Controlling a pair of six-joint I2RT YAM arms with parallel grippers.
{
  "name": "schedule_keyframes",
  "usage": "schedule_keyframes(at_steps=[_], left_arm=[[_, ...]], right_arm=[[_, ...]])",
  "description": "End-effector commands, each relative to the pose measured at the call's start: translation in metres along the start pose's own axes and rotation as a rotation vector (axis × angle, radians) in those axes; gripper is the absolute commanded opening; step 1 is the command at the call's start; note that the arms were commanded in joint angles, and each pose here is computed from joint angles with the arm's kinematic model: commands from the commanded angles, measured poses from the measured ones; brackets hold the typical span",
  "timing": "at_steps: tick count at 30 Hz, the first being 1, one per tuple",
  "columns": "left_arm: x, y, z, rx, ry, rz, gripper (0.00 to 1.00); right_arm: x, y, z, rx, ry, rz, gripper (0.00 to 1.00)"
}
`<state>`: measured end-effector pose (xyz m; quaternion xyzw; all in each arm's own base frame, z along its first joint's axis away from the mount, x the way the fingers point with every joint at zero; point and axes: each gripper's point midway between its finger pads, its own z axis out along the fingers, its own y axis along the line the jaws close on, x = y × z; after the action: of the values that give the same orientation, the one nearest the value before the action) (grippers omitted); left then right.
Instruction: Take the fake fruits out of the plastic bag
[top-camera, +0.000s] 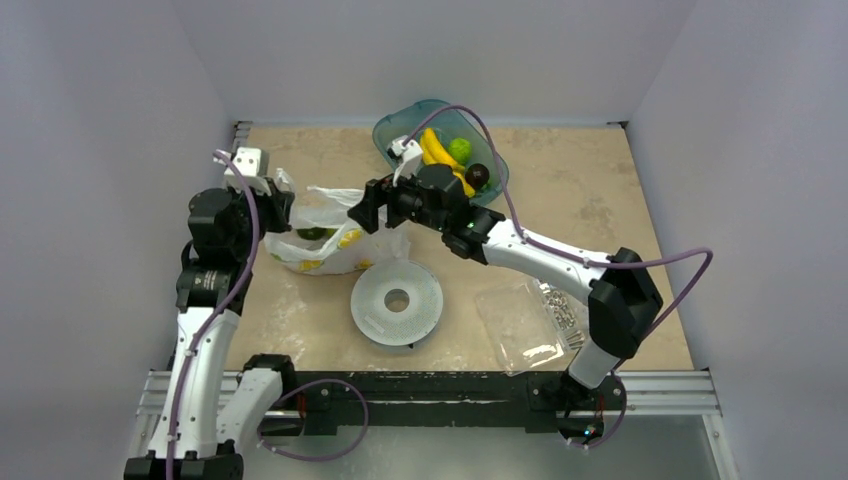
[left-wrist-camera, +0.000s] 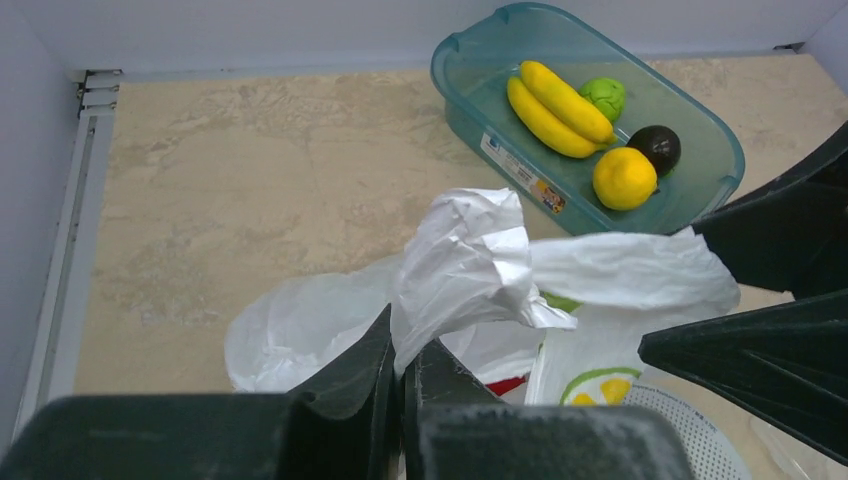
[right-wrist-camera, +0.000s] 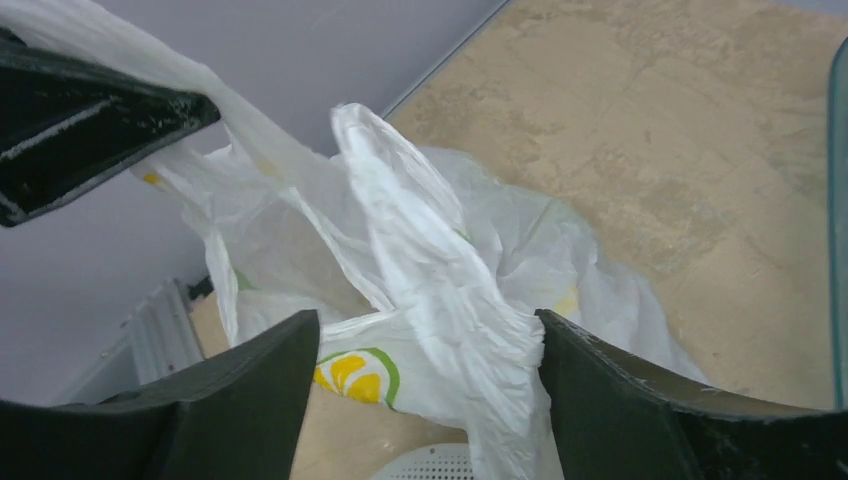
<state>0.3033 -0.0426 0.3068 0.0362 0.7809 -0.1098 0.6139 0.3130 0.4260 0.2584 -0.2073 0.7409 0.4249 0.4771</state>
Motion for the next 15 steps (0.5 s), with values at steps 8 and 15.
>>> schedule_keyframes(at_steps=[8, 15], left_arm=[[-0.006, -0.006, -0.021, 0.012, -0.103, -0.003, 0.0], [-0.006, -0.006, -0.025, 0.003, -0.115, -0.011, 0.0]], right_arm=[[-0.027, 0.029, 0.014, 0.275, 0.028, -0.579, 0.99], [-0.03, 0.024, 0.035, 0.404, 0.051, -0.708, 0.99]])
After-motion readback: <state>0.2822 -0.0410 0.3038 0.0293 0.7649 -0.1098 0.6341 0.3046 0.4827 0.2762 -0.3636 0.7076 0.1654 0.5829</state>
